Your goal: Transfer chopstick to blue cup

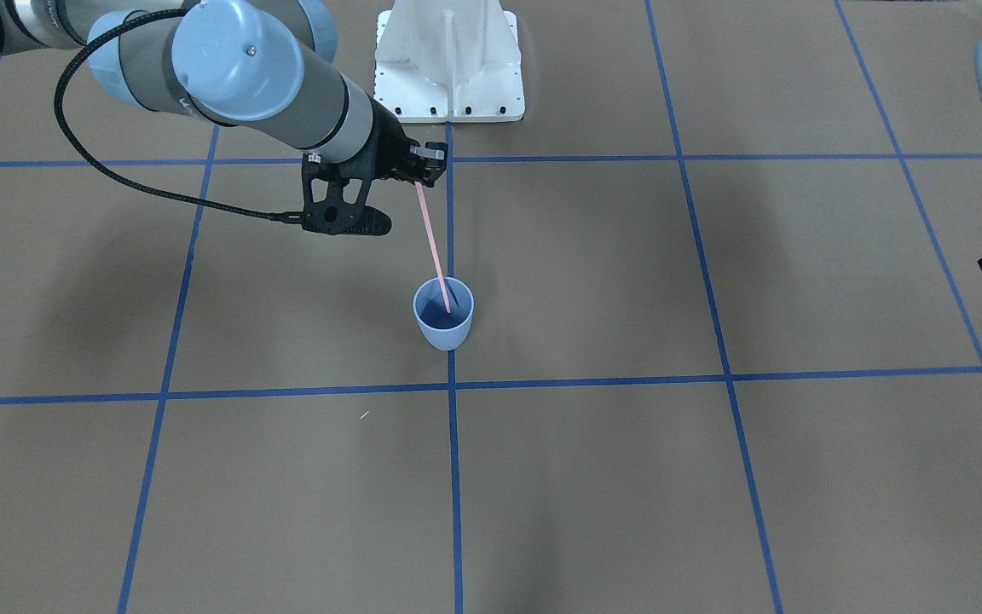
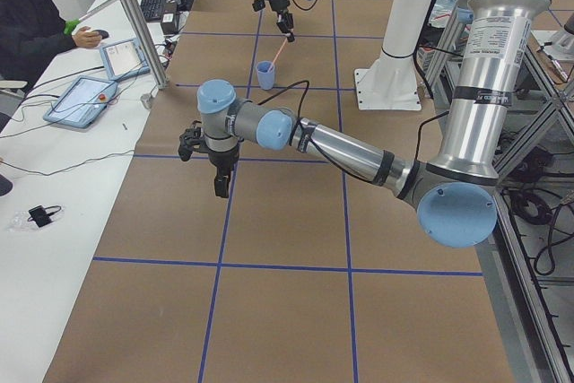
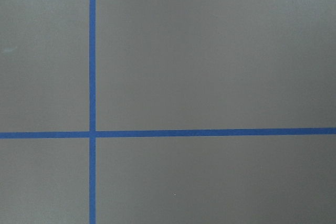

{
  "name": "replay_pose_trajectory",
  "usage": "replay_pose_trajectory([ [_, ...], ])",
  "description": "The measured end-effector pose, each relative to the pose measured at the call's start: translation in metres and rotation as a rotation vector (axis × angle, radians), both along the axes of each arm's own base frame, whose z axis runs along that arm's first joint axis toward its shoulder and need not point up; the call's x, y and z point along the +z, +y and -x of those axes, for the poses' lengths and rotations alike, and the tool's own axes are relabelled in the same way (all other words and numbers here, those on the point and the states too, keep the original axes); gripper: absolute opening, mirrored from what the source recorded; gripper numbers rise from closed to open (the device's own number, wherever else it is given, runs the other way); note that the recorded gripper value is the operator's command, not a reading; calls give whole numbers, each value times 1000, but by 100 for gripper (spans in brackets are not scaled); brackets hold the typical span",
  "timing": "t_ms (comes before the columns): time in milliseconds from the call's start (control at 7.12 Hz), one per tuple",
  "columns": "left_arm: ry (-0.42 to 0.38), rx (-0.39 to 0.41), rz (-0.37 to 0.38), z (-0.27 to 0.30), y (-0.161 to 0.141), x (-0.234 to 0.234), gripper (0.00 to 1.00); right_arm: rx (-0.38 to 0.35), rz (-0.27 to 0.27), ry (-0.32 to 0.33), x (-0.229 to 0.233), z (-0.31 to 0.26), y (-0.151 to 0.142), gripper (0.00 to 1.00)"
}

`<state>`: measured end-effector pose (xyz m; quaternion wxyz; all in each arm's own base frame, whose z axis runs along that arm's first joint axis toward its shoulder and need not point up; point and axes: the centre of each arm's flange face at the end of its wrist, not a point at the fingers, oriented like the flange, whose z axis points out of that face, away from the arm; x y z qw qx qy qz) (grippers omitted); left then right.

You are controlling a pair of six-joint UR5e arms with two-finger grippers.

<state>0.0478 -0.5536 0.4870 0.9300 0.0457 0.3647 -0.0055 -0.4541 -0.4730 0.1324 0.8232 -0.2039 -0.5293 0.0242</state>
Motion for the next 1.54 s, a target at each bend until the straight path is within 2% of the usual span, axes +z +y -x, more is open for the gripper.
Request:
replay_pose_trajectory([
  [562, -1, -1, 0, 0, 0, 0, 99, 11, -12, -9, -13, 2, -6, 100],
  [843, -2, -1, 2, 0, 0, 0, 99, 87, -59, -27, -17, -30, -27, 100],
  [983, -2, -1, 4, 0, 0, 2, 99, 145, -122, -40, -9, -59, -37, 100],
  [1124, -2, -1, 3, 0, -1, 3, 99, 182, -231, -53, 18, -101, -52, 100],
  [1264, -1, -1, -5, 0, -2, 3, 99, 179, -330, -67, 55, -150, -76, 100],
  [1404, -1, -2, -11, 0, -2, 3, 99, 168, -371, -80, 96, -202, -99, 100],
  [1545, 0, -2, -17, 0, -2, 1, 99, 183, -380, -78, 136, -248, -112, 100],
])
